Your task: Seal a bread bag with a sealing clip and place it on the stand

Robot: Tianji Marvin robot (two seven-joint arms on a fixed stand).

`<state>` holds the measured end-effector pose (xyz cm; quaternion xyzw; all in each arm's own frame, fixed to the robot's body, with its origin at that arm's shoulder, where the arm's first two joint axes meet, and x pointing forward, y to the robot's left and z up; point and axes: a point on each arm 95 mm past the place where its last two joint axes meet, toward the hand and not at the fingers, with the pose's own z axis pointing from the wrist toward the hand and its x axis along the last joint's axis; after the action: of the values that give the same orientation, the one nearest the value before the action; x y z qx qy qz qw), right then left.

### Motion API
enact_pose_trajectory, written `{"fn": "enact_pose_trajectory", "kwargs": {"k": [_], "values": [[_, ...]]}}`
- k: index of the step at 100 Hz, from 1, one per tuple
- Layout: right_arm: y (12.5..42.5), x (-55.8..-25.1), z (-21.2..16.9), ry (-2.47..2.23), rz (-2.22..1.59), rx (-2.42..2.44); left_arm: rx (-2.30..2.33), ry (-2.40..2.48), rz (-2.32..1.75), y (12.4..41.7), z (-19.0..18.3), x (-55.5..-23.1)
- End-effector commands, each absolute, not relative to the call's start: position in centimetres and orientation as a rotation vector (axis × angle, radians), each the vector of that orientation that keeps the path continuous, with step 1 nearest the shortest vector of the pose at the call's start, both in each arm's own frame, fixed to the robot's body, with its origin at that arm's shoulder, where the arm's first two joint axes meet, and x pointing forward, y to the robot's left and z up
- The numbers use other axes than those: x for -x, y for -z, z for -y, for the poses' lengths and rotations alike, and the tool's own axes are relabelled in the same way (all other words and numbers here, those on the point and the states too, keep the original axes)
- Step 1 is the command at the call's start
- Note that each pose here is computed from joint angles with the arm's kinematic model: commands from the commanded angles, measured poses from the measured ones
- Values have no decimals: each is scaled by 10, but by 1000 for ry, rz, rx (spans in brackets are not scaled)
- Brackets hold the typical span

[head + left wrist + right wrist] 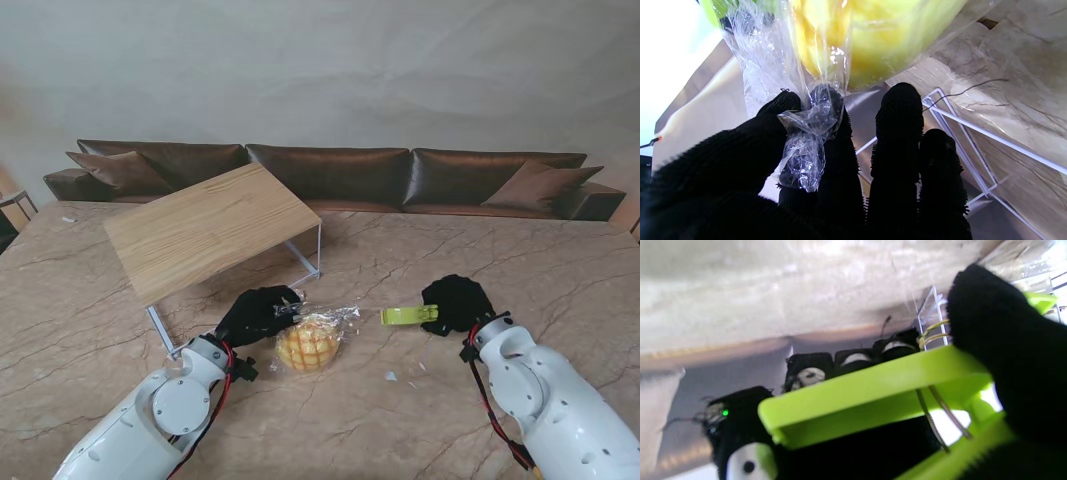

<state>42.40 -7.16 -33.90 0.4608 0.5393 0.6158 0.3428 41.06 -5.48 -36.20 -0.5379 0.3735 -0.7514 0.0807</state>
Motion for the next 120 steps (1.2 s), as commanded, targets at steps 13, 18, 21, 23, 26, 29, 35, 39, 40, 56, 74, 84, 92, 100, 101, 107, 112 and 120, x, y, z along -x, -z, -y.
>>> {"fn": "enact_pose_trajectory", "kwargs": {"k": [13,18,21,23,26,29,35,39,40,56,74,84,92,100,101,107,112,120], "values": [[297,-432,57,-1651,-1328,-1052,1582,2270,-1161,354,62,-410],[290,-434,52,-1662,-1316,-1018,1577,2272,-1173,353,64,-410],[287,-436,49,-1669,-1307,-996,1576,2273,-1179,353,64,-409],[285,-437,46,-1672,-1304,-985,1575,2274,-1182,353,64,-409],[282,-438,43,-1677,-1302,-968,1575,2274,-1185,352,65,-409],[280,-440,40,-1686,-1299,-950,1575,2274,-1189,352,65,-409],[277,-444,33,-1703,-1303,-918,1575,2272,-1195,352,65,-410],[275,-446,28,-1717,-1308,-900,1576,2271,-1199,351,65,-410],[275,-447,26,-1722,-1309,-896,1576,2270,-1200,351,65,-410],[277,-455,3,-1774,-1335,-831,1579,2263,-1217,351,64,-411],[282,-461,-18,-1812,-1388,-764,1588,2253,-1225,352,64,-412],[288,-463,-28,-1833,-1415,-733,1592,2250,-1225,352,63,-413],[291,-463,-34,-1843,-1444,-699,1595,2249,-1224,353,63,-413],[295,-463,-40,-1853,-1469,-662,1597,2248,-1222,353,63,-413],[295,-463,-40,-1853,-1472,-657,1598,2248,-1221,353,63,-413],[297,-463,-43,-1850,-1496,-627,1600,2248,-1220,353,63,-413],[299,-463,-46,-1850,-1512,-605,1600,2248,-1221,354,63,-413],[302,-462,-49,-1850,-1533,-569,1602,2247,-1222,354,63,-413]]}}
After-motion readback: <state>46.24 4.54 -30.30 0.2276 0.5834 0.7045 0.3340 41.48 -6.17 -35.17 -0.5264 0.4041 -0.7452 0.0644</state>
